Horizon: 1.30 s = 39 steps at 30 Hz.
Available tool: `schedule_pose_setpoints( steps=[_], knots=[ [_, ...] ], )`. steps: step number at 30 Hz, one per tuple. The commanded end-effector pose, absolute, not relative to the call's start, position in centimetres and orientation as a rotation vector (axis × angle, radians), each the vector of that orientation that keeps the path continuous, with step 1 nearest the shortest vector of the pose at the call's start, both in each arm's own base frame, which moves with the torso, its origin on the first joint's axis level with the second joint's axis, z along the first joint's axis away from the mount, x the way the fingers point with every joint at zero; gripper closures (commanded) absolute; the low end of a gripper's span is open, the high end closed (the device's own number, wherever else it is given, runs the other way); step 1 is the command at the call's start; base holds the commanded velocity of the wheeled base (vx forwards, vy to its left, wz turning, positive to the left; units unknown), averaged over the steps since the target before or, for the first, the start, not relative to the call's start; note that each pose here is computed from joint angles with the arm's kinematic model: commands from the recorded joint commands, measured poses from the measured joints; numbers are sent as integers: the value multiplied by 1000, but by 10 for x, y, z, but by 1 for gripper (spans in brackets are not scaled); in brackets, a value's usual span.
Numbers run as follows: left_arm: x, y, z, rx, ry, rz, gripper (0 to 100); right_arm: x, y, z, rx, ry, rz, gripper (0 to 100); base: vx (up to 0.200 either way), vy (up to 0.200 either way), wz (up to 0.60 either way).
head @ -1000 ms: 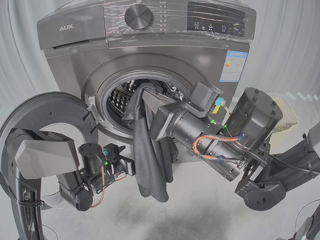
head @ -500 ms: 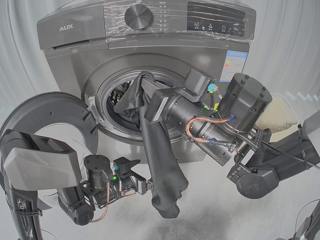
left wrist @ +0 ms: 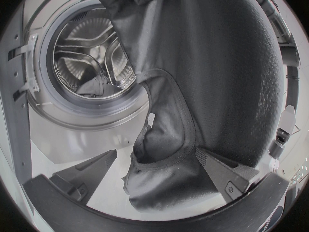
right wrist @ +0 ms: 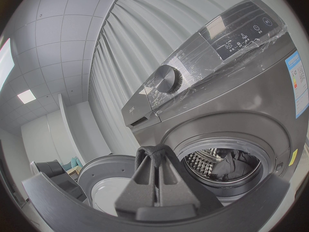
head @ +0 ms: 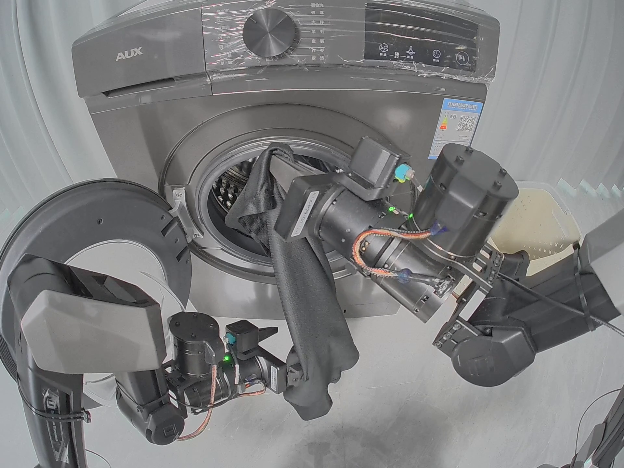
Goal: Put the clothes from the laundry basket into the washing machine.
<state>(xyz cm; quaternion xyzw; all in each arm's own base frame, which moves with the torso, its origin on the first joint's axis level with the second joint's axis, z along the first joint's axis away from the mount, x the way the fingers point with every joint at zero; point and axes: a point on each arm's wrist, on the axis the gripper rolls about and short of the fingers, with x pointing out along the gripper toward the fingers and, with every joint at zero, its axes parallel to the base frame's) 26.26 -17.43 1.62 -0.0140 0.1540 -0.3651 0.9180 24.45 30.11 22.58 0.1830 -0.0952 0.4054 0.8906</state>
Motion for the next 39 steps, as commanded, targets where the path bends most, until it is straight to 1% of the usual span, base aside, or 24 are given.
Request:
schedule_pose_setpoints(
  steps=[1,7,10,11,15,23,38,39],
  knots=[
    [260,-173,2,-19,370,-750,0,245,302,228,383,-202,843,100,0,0,0],
    [265,-173,-15,-14,410,-739,0,243,304,229,385,-204,851,100,0,0,0],
    [265,-173,-15,-14,410,-739,0,243,304,229,385,-204,851,100,0,0,0],
    [270,-176,-20,-19,414,-739,0,243,305,230,387,-208,853,100,0,0,0],
    [272,-178,-26,-23,424,-739,0,243,306,233,393,-219,854,100,0,0,0],
    [290,-183,-27,-38,371,-720,0,243,308,233,395,-219,857,100,0,0,0],
    [308,-170,-28,-50,340,-656,0,240,309,232,396,-218,863,100,0,0,0],
    [309,-169,-28,-49,338,-655,100,240,309,232,396,-218,863,100,0,0,0]
  ],
)
